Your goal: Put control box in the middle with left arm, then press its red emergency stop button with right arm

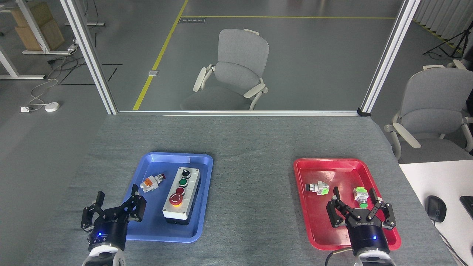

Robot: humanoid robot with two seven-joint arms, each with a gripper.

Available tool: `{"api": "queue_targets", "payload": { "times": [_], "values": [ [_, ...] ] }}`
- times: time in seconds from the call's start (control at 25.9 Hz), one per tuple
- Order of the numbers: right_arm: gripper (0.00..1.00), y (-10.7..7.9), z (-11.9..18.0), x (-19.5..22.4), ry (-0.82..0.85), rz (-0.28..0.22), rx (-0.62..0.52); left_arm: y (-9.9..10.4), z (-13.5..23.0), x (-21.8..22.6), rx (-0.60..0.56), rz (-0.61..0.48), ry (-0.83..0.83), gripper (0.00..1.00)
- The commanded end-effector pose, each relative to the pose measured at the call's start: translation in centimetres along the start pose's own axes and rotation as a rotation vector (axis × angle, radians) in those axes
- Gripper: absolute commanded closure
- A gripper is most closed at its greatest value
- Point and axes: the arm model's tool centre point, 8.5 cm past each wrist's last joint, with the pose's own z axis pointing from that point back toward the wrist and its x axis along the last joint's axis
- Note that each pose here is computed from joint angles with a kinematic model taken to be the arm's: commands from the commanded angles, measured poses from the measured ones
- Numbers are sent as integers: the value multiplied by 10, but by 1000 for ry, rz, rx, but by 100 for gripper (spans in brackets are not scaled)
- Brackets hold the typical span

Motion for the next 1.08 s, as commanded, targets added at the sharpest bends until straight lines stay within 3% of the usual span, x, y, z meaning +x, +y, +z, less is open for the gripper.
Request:
{"api": "queue_targets", "payload": {
  "times": [0.0, 0.23, 0.31, 0.43, 0.54, 0.77, 1.04],
  "values": [
    [2, 0, -1, -2, 3, 3, 1, 1, 1, -1, 16, 4, -12, 1],
    [2, 0, -1, -2, 3, 2, 0, 5, 6, -6, 45, -12, -19, 1],
    [2, 0, -1, -3, 5, 0, 3, 16, 7, -3, 73, 3, -32, 1],
    [2, 0, 0, -2, 5, -3, 2, 3, 22, -2, 39, 69, -42, 1],
    [2, 9, 12, -10, -5, 34, 32, 0, 41, 1, 33, 110, -104, 1],
    [2, 12, 17, -16, 36, 60, 41, 4, 38, 4, 12, 101, -118, 1],
    [2, 7, 12, -14, 24, 35, 19, 7, 34, 2, -2, 90, -118, 1]
  ]
}}
